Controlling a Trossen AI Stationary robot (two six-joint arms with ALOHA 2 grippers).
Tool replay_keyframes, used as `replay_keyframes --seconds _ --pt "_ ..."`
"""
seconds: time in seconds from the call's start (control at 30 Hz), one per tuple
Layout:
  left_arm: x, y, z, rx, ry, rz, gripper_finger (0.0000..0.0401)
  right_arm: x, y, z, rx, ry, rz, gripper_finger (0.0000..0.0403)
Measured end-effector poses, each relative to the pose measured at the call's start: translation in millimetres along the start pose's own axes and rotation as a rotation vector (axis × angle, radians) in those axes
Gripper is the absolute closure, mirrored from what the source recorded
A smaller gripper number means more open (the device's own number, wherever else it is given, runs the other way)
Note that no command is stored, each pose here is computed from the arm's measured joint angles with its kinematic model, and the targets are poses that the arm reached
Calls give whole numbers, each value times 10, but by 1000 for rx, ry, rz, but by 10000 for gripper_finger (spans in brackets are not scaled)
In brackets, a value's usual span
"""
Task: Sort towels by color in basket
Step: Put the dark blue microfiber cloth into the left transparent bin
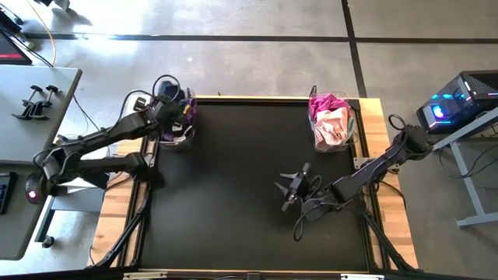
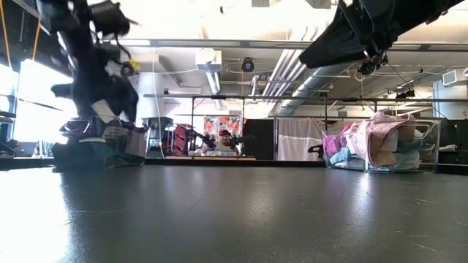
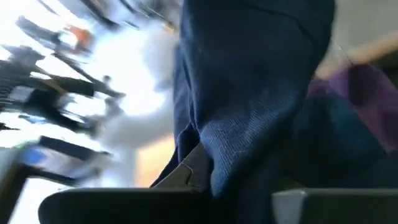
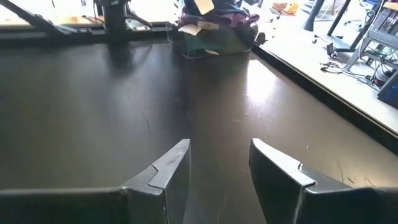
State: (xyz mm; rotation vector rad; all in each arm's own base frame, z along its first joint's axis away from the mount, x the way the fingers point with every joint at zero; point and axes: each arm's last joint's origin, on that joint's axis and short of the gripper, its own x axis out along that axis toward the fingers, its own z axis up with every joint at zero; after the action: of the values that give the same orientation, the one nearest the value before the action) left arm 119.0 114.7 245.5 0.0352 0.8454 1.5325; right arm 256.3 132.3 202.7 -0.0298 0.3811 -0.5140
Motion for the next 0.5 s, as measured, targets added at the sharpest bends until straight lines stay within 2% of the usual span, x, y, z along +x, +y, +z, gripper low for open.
replay_keyframes --seconds 0.17,0.3,0.5 --pt "250 -93 -55 17 95 -233 332 77 47 -107 -15 23 -19 247" --pt "288 -5 59 25 155 -279 276 141 101 -146 2 12 -19 247" --pt "89 265 413 71 243 -318 207 149 115 -138 -10 -1 -20 247"
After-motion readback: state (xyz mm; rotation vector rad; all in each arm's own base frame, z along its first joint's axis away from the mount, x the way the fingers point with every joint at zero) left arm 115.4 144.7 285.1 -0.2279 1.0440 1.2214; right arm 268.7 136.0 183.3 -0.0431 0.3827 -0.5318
